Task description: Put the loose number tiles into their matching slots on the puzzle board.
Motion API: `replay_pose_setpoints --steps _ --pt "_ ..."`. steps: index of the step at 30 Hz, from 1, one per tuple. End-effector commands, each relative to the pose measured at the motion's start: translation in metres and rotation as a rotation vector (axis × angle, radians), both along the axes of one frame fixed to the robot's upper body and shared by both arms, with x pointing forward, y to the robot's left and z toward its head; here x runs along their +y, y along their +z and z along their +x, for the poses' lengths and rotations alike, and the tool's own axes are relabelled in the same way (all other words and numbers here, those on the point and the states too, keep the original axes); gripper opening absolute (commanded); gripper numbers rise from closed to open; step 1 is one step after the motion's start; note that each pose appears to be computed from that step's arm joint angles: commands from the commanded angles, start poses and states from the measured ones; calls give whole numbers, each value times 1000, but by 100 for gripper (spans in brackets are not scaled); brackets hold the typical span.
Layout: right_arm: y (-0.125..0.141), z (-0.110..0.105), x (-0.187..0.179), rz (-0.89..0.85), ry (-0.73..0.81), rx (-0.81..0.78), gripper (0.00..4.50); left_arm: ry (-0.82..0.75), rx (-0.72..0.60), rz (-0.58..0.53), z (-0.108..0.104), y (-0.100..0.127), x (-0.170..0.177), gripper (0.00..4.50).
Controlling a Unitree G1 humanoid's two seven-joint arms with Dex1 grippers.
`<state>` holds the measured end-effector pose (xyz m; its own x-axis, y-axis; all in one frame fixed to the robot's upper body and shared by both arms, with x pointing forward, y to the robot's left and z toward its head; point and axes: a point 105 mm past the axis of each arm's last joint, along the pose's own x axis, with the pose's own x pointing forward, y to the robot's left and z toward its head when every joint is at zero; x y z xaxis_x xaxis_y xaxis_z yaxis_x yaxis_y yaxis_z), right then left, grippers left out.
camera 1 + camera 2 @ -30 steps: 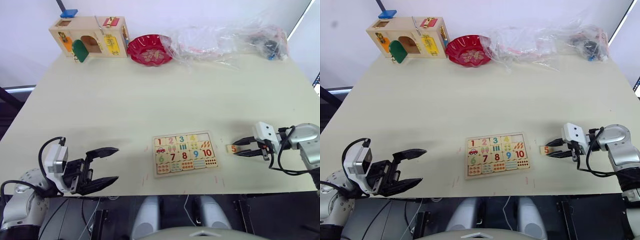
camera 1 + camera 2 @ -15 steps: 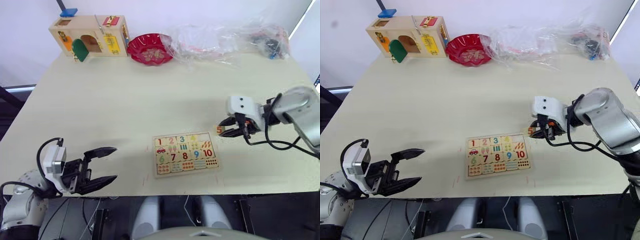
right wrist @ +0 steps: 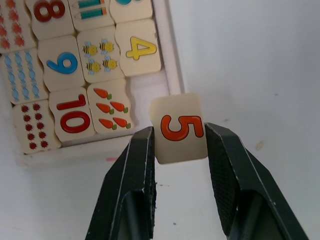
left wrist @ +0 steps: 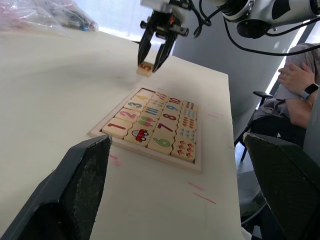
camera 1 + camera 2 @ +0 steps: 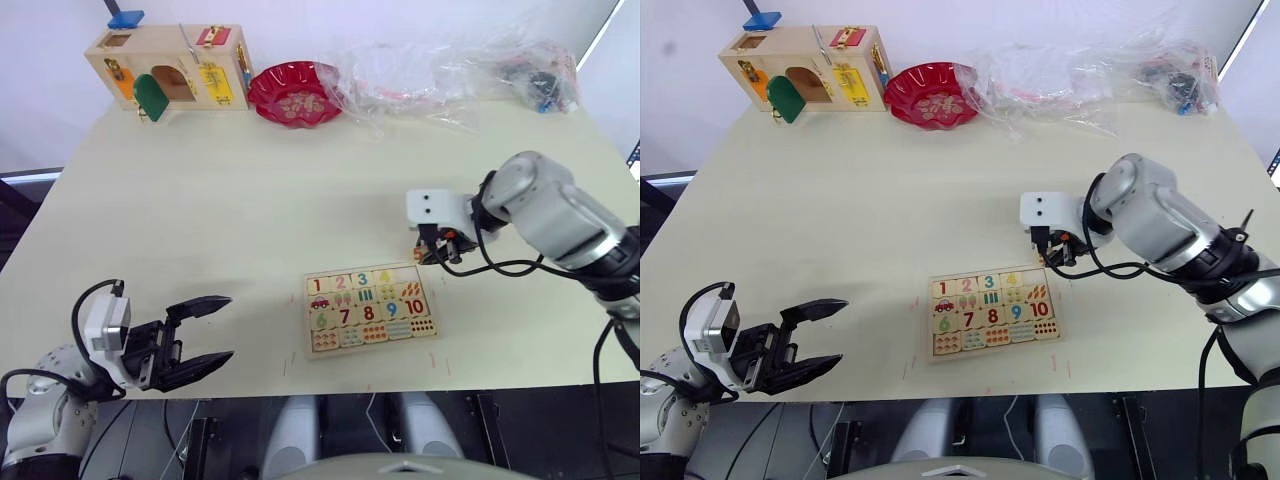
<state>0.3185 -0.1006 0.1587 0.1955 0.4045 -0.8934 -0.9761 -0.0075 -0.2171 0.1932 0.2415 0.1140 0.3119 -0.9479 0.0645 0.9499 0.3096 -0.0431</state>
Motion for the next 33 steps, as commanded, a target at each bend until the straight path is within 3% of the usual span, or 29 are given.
replay_pose_setpoints --steps 1,33 --pt "6 2 3 -26 29 -36 90 -14 -48 -4 -4 9 2 450" --pt "-22 -4 21 -48 55 11 90 21 -59 -8 -4 5 2 450"
